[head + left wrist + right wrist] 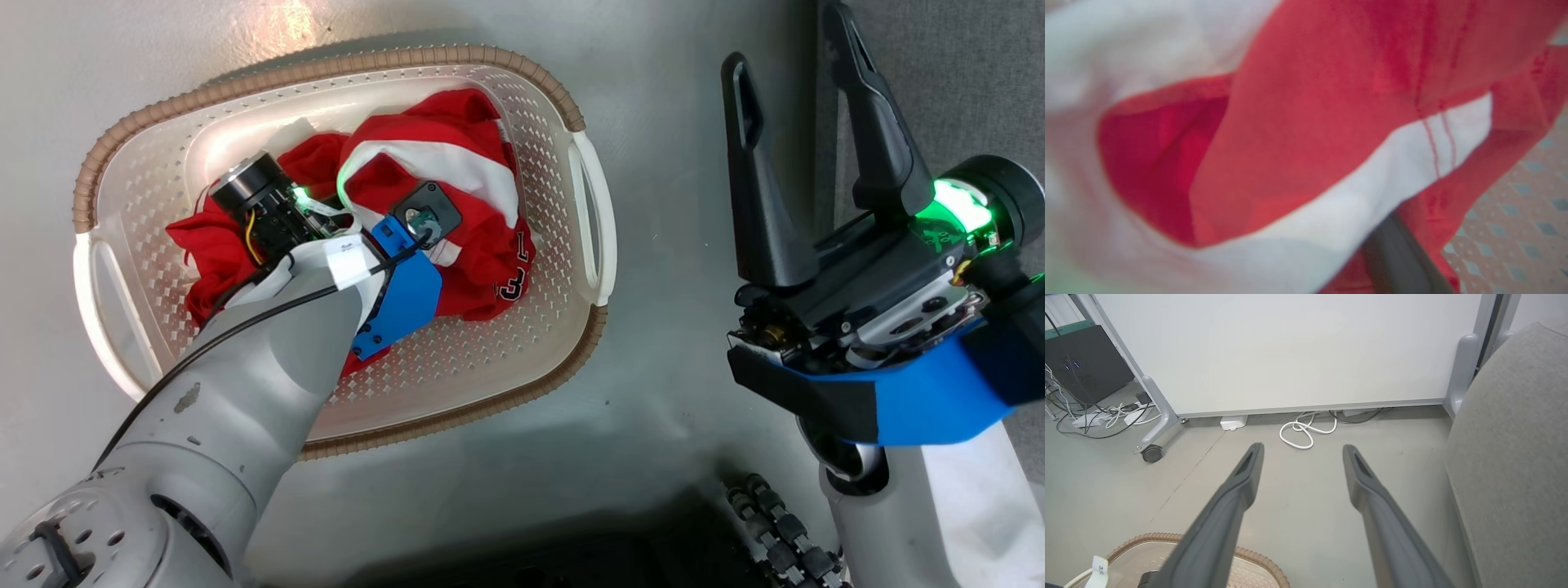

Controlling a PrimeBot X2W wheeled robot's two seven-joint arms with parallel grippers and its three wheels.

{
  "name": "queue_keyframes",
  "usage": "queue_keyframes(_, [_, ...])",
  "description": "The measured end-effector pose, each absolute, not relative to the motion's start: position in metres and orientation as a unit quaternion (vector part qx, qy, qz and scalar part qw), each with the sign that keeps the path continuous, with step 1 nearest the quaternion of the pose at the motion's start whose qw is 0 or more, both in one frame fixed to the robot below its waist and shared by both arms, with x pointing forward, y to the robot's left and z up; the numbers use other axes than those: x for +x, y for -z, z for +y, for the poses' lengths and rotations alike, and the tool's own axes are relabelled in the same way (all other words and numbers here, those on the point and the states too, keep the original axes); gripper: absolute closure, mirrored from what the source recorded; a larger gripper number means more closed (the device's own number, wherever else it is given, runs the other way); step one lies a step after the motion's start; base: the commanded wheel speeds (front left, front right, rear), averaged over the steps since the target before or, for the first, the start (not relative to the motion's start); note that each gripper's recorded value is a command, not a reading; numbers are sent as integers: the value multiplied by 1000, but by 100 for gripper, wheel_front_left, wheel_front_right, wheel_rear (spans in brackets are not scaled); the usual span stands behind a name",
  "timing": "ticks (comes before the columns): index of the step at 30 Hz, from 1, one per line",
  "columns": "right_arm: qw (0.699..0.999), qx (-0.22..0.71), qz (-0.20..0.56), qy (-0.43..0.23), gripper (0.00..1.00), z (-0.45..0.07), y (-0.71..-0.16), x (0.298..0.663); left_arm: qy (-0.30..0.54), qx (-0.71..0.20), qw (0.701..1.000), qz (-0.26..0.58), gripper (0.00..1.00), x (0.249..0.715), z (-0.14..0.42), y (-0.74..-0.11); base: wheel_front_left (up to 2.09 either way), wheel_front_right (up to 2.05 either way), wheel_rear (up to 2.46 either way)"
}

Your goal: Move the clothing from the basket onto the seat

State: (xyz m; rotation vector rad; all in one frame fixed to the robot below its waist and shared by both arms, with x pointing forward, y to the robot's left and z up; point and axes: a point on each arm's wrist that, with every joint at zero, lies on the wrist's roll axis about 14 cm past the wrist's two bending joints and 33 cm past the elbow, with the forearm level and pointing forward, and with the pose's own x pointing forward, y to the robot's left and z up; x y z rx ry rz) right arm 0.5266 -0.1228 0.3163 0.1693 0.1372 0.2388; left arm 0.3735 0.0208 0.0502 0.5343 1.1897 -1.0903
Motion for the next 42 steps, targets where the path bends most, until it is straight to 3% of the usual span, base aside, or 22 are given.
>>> queue_keyframes(2, [987, 83, 67, -120, 0, -122, -318, 526, 477, 242, 656, 533, 0, 373, 23, -50, 0, 0, 0])
queue_keyframes(3, [987, 81, 66, -121, 0, -121, -319, 525, 474, 244, 654, 536, 29, 373, 24, -50, 0, 0, 0])
queue_keyframes(4, [987, 81, 66, -121, 0, -121, -319, 525, 474, 246, 653, 537, 72, 372, 24, -51, 0, 0, 0])
queue_keyframes(5, [987, 80, 65, -121, 0, -121, -320, 525, 477, 250, 650, 537, 100, 371, 24, -51, 0, 0, 0])
queue_keyframes(13, [988, 76, 56, -125, 0, -119, -325, 528, 489, 233, 663, 517, 100, 372, 14, -58, 0, 0, 0])
queue_keyframes(29, [988, 78, -1, -135, 0, -112, -389, 535, 471, 161, 770, 398, 100, 423, -9, -144, 0, 0, 0])
queue_keyframes(42, [988, 78, -45, -125, 0, -116, -460, 509, 413, 109, 844, 323, 100, 435, -6, -245, 0, 0, 0])
